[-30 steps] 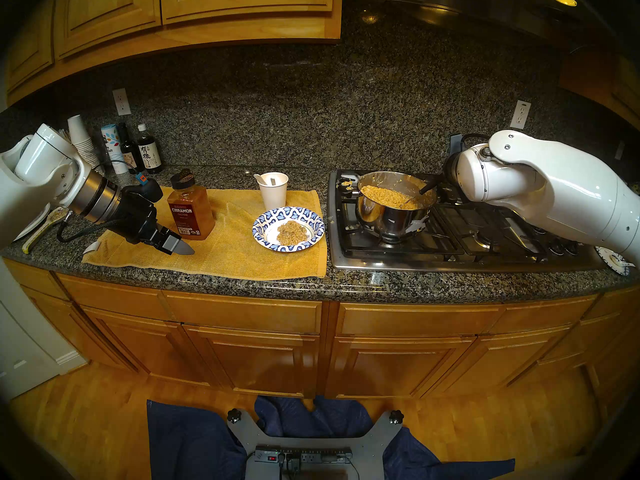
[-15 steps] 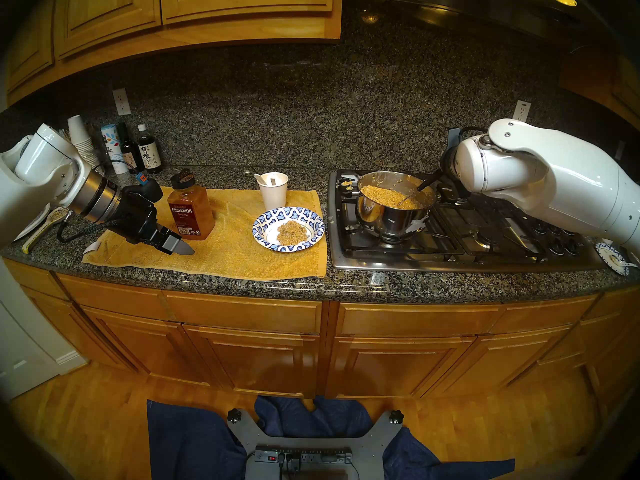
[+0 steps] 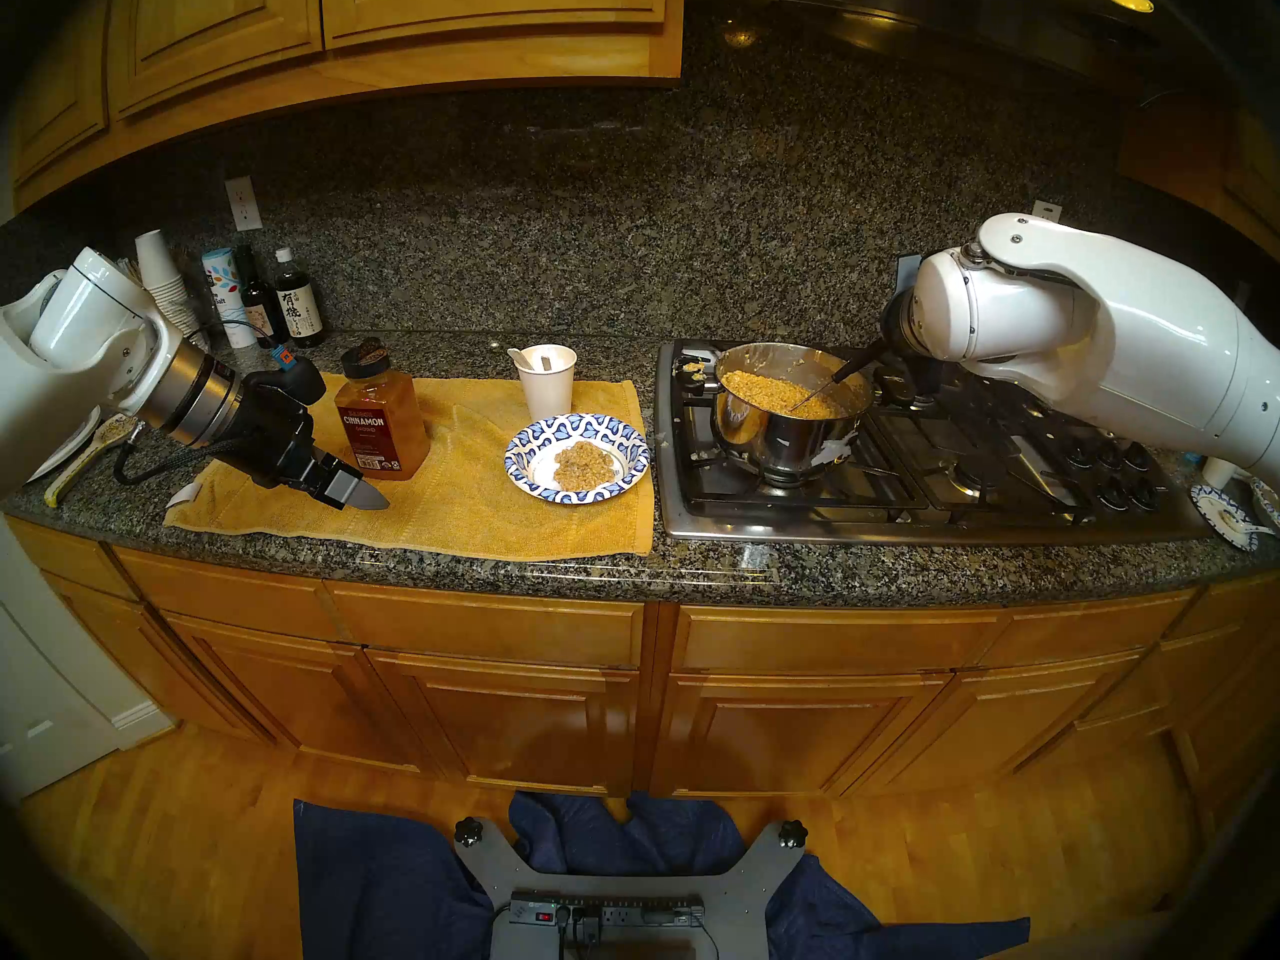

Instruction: Scoop oatmeal into bowl and add cinnamon

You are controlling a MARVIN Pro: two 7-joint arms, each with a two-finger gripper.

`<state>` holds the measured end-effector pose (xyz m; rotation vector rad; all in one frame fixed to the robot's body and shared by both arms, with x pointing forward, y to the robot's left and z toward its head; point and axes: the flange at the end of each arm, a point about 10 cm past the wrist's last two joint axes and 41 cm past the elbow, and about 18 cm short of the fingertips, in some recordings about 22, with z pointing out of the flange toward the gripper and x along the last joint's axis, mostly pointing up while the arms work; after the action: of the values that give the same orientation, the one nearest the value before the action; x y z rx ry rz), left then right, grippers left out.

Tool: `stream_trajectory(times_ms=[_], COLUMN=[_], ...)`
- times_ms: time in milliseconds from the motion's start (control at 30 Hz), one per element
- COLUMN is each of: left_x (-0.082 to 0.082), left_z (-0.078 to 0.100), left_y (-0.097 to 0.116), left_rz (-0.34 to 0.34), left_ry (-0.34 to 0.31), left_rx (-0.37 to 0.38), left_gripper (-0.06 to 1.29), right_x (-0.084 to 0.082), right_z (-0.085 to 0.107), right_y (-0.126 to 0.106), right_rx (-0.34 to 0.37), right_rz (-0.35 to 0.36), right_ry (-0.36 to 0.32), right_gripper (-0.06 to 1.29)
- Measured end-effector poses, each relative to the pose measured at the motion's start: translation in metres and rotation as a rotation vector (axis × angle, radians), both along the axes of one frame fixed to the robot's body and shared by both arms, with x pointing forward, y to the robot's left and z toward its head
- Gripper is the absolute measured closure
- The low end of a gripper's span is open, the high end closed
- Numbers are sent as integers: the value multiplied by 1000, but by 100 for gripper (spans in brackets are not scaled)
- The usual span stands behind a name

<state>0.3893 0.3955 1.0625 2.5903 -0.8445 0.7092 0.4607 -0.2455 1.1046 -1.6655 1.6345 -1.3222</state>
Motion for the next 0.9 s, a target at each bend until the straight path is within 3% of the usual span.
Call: stream_trajectory(times_ms=[533,900], left_x=[0,0], left_z=[0,0], left_y=[0,0], left_rz=[0,0], left_ry=[0,0], left_rx=[0,0], left_gripper=[-3,-3], right_x=[1,0], right_z=[21,31], right_y=[4,-10], right_rx=[16,17], right_rz=[1,-31], right_ry=[-17,-32], right_gripper=[126,124])
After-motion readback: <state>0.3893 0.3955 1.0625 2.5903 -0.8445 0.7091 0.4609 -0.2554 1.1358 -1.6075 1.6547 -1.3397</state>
